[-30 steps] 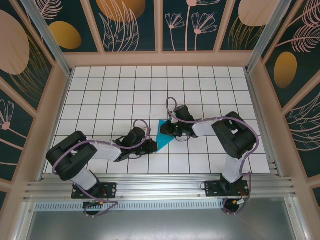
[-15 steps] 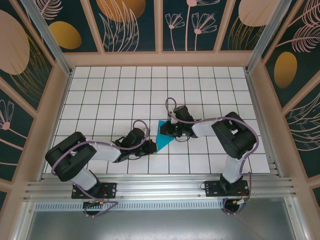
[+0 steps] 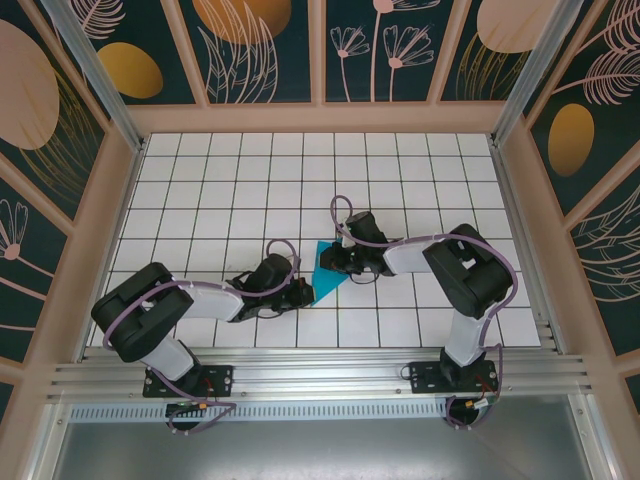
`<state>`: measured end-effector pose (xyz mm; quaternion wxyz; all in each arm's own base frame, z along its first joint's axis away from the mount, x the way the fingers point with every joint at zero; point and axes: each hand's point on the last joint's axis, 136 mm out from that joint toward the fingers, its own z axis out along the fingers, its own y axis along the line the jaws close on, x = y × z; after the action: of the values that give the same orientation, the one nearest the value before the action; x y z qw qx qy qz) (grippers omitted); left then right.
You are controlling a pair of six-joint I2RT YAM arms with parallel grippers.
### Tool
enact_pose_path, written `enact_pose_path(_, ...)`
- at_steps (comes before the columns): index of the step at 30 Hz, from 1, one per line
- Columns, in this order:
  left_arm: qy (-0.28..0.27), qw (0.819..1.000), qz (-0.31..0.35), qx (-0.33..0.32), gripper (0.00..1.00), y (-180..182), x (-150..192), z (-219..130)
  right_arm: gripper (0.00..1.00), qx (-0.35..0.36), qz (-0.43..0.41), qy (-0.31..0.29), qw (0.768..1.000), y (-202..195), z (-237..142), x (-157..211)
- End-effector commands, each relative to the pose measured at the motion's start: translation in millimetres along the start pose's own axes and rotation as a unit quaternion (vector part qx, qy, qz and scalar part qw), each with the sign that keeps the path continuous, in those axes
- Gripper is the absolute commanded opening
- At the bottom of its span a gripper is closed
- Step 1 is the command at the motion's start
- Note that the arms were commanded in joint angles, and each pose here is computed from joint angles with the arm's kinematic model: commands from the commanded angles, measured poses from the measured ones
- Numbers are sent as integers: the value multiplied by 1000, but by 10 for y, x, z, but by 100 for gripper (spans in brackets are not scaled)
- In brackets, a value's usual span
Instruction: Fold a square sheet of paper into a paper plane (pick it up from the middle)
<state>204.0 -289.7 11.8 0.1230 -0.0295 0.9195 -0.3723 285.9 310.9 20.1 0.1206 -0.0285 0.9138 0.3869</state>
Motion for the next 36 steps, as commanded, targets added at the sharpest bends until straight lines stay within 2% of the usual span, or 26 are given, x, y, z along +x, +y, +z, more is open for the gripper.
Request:
enact_pose_path(1,76,992,-25,-98,0,518,413,34,17,96,32,36,994,-516,69,290)
enact_pose_path(10,38,996,-13,-81,12,287,241,-144,17,104,27,39,993,-538,80,313)
enact_pose_path(12,21,997,-11,-72,21,207,172,-205,17,105,26,39,993,-535,82,315)
enact_pose_path(17,-29,999,3,-42,27,-98,-61,-391,17,104,24,40,993,-525,93,317)
enact_pose_path(22,-46,999,25,4,25,-463,-240,-415,17,105,25,42,993,-542,115,330)
enact_pose_path(28,-35,999,28,22,21,-597,-309,-211,17,105,27,44,993,-552,133,336)
enact_pose_path(36,-13,1000,8,11,18,-411,-203,-38,17,106,28,45,993,-560,144,336)
